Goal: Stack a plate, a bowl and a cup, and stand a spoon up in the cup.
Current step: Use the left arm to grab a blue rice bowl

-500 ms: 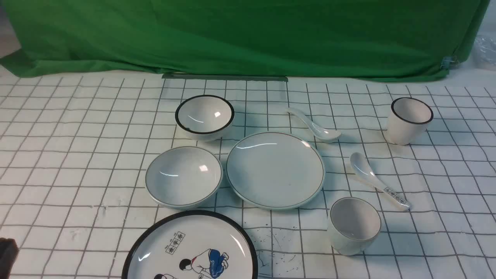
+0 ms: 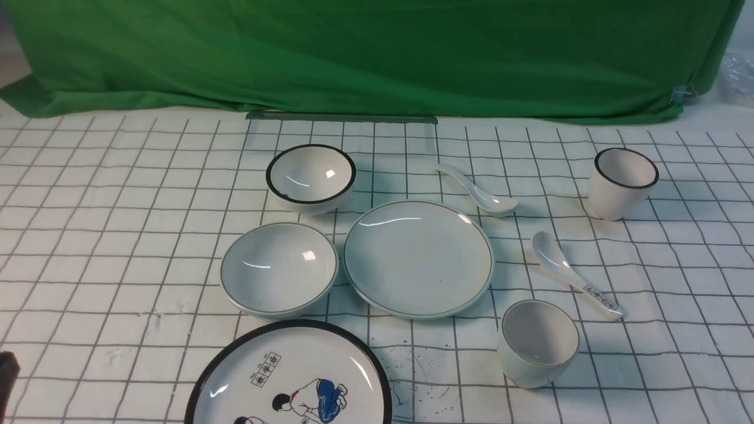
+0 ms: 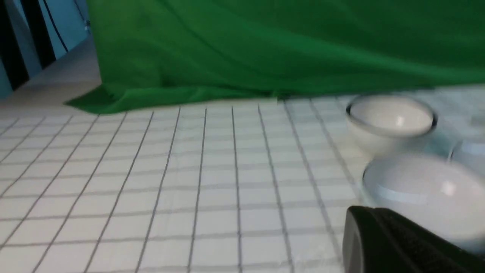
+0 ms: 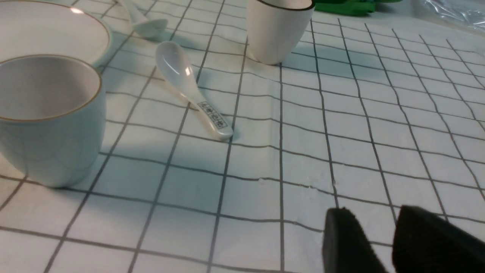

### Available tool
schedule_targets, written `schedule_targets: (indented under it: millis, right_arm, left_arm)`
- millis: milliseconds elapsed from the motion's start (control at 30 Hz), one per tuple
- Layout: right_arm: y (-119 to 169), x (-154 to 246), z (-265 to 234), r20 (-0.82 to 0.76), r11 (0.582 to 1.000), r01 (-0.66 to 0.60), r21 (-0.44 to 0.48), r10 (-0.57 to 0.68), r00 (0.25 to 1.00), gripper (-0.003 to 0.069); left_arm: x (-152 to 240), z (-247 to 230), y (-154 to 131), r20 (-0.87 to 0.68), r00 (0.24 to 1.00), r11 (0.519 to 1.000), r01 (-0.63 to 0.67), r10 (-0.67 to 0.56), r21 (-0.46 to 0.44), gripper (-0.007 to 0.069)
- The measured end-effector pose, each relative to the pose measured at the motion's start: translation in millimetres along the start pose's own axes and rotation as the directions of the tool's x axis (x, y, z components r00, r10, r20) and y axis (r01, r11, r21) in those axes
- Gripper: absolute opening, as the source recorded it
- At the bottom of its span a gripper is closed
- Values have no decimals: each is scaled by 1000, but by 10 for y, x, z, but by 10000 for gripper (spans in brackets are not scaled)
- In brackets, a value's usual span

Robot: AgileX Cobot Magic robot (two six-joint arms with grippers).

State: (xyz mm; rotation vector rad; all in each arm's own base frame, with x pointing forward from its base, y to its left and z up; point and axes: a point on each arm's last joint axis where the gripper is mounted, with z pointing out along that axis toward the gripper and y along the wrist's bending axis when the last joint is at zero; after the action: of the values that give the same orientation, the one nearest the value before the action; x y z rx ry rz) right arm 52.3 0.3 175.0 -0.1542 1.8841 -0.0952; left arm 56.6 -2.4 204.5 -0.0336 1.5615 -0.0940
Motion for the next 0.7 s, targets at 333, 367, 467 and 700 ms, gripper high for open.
schedule_targets:
  millis: [333,367,467,700]
  right_arm:
    - [0,0,0,0,1000,-1,0,1,1000,239]
    - [0,0,0,0,1000,-1,0,1,1000,239]
    - [3,-23,0,26,1000,-25,-4,26,999,239]
    - [-32,-318,-58,319,855,-495,-154,518,794,239]
  left_arm:
    - [-430,-113,87,469,791,915,389,-393,110,3]
    - [-496,-154,103,539,736,905,401,-409,140,3]
    - [-614,-243,128,647,622,886,416,-442,205,3]
    - [-1608,-300,-59,483,670,826,481,-563,295,3]
